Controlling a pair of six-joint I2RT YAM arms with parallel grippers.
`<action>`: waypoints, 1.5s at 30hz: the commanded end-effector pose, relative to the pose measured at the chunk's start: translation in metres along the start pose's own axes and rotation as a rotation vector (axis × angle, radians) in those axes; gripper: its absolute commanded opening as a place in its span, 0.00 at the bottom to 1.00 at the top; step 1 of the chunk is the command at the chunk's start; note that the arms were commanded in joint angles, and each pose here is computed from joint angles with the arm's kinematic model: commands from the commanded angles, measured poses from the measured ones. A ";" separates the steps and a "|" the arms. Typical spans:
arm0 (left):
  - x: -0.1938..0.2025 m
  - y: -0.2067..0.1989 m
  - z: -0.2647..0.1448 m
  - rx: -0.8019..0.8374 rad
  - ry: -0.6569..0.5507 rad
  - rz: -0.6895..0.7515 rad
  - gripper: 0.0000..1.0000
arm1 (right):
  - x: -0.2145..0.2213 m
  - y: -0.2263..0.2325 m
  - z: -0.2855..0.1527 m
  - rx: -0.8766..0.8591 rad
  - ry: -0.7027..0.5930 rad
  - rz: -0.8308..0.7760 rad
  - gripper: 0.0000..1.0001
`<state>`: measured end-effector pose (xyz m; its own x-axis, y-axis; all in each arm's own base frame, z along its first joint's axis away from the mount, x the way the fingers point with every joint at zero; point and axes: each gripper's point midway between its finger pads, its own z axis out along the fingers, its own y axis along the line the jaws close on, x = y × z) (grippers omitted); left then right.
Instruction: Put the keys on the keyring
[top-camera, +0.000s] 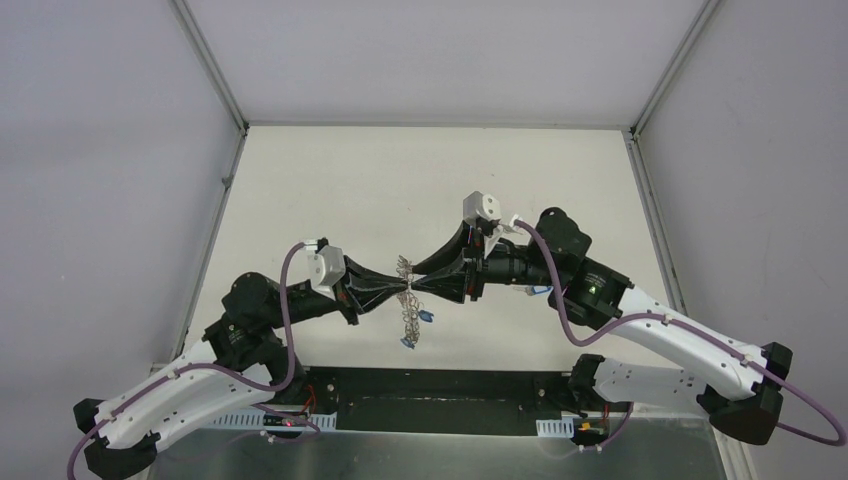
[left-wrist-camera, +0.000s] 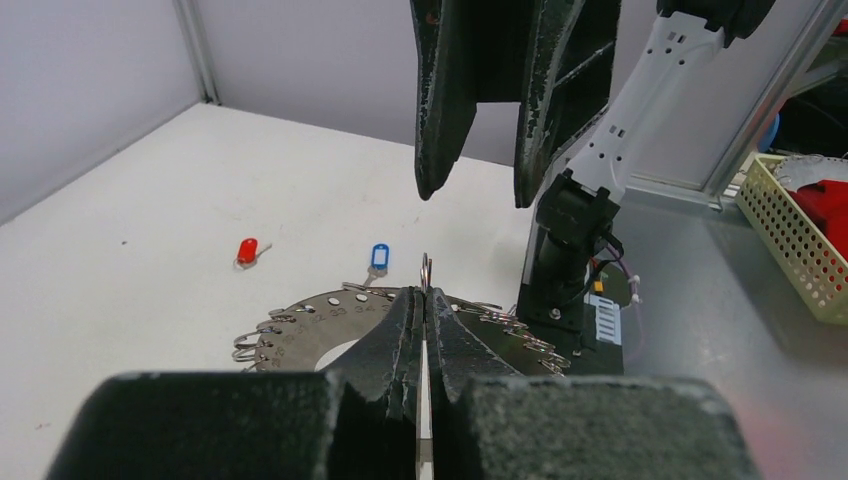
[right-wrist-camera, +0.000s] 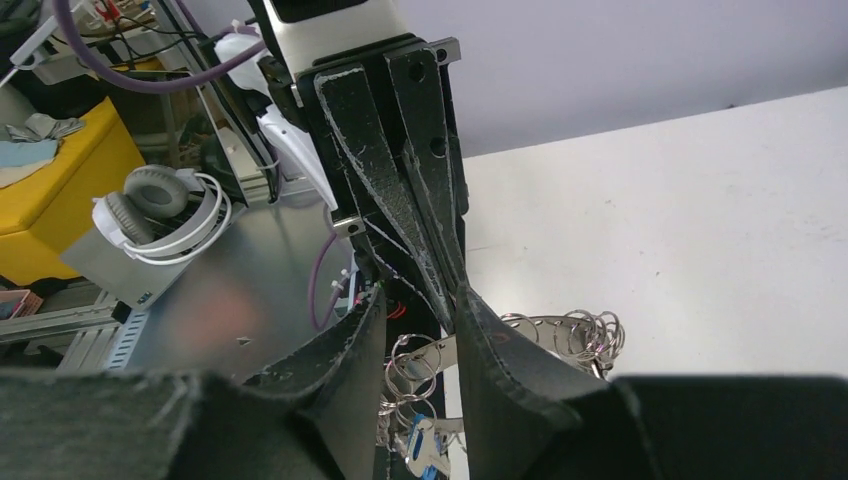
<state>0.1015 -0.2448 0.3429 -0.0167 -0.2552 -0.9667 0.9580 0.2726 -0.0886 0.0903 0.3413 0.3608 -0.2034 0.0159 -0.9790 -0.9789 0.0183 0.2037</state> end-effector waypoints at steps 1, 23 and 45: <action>-0.048 -0.014 -0.001 0.067 -0.172 0.092 0.00 | -0.023 0.014 -0.001 -0.083 -0.081 -0.031 0.33; -0.055 -0.021 -0.002 0.096 -0.192 0.063 0.00 | -0.002 0.010 0.010 -0.129 -0.022 0.018 0.00; -0.028 -0.007 -0.004 0.012 0.056 0.044 0.31 | 0.015 -0.002 -0.002 -0.016 0.139 0.053 0.00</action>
<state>0.0911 -0.2358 0.3690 -0.0114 -0.2344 -0.9721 0.9638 0.2563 -0.0731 0.0878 0.3386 0.3097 -0.3097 -0.1943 -0.9308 -0.9501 0.0236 0.3112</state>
